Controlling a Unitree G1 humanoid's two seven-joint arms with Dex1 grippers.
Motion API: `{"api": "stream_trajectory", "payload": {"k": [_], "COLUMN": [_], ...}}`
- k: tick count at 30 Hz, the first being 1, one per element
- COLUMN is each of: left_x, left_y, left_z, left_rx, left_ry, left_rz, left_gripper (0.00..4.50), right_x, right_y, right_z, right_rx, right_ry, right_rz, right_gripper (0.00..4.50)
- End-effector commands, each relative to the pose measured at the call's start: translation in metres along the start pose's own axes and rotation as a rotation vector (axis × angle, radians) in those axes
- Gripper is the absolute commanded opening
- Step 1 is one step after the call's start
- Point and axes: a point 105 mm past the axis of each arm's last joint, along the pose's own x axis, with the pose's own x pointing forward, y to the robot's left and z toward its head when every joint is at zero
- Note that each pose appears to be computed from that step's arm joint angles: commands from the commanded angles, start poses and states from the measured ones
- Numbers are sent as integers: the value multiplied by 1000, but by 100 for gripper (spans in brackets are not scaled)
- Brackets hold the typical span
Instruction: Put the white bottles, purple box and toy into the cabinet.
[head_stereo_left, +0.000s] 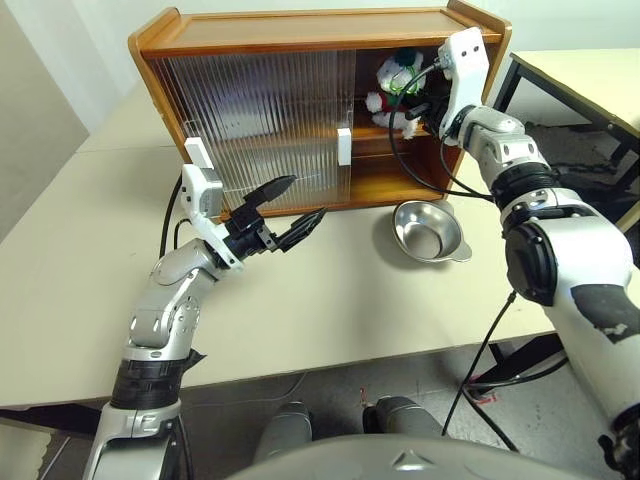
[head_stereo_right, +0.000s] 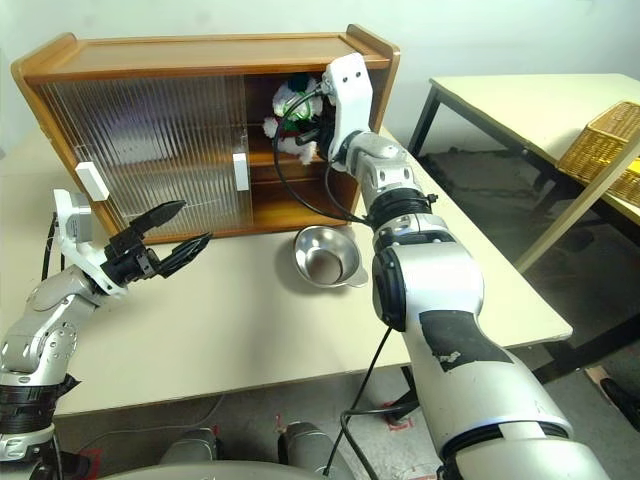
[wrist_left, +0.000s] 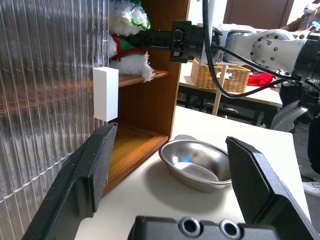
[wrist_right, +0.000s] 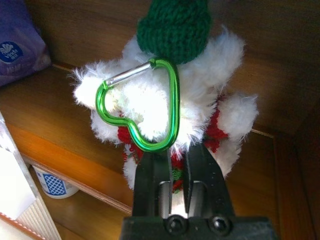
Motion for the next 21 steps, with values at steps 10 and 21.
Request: {"api": "stream_trajectory", "payload": {"k": [10,21], "left_x": [2,5], "left_y": [-3,-7], "left_z": [1,-2], "left_rx": [8,-5], "left_ry": [2,0], "left_rz": [-13,-30], "left_gripper": [450,450], "right_x": [-1,-15], "right_y": [-4,-17], "right_z": [-4,16], "right_rx": [33,23], "right_ry": [19,-63], "right_rz": [-15,33], "right_gripper": [445,445]}}
